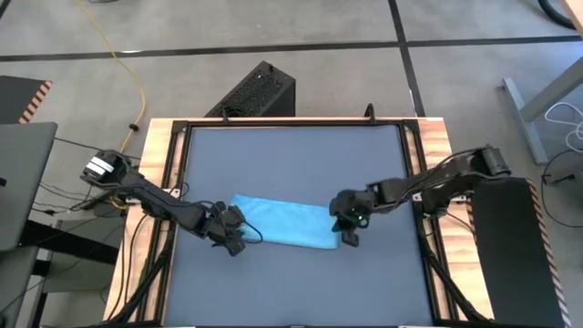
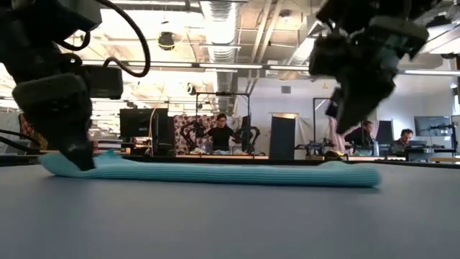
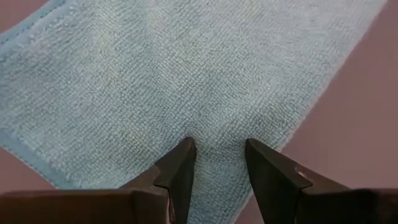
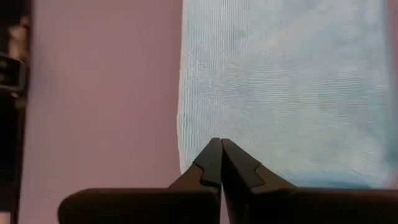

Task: Roll towel into tight, uniform cylinder
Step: Roll the blue microfiber cloth

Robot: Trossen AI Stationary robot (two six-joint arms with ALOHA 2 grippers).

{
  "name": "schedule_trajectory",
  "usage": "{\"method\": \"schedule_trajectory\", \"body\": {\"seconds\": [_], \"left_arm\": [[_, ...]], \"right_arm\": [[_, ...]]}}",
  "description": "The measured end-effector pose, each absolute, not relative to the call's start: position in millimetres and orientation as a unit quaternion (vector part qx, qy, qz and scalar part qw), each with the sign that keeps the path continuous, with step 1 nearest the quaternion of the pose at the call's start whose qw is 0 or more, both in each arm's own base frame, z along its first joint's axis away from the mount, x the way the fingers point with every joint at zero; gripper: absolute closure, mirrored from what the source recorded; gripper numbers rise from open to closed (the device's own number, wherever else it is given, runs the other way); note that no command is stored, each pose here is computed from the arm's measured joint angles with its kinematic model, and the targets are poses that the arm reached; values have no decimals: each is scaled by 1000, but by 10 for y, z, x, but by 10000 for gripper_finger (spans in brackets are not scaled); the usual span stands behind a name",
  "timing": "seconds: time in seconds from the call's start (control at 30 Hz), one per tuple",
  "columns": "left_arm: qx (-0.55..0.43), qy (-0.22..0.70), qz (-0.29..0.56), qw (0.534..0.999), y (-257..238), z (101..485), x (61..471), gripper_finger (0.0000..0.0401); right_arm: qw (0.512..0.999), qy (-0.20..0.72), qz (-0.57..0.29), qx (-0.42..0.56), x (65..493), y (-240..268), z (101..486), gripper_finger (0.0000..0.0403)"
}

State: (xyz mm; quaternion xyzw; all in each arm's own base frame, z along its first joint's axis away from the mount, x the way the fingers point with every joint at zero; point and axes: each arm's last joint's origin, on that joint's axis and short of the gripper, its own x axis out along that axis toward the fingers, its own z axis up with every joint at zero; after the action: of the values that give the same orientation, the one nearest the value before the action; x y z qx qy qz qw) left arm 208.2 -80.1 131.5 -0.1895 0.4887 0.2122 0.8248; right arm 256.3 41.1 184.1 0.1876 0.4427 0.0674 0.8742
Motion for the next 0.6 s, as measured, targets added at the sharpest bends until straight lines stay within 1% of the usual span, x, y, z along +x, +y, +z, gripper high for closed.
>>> {"method": "schedule_trajectory", "body": {"seconds": [0.07,0.13,0.2,0.3,0.47,0.6], "left_arm": [[-179,493,217,823,-735,1387,2034,264],[-174,484,222,828,-673,1461,2001,264],[-176,458,217,844,-637,1567,2006,264],[-178,431,211,859,-593,1684,1990,264],[-200,393,222,870,-563,1797,1968,264],[-226,393,221,864,-581,1784,1984,264]], "right_arm": [[892,416,49,169,2547,327,1938,376],[907,397,13,143,2548,201,1987,376],[909,397,-16,126,2560,56,1932,376],[904,405,-41,132,2628,-143,1808,378],[897,413,-19,157,2771,-260,1573,381],[895,418,-1,155,2850,-193,1438,381]]}}
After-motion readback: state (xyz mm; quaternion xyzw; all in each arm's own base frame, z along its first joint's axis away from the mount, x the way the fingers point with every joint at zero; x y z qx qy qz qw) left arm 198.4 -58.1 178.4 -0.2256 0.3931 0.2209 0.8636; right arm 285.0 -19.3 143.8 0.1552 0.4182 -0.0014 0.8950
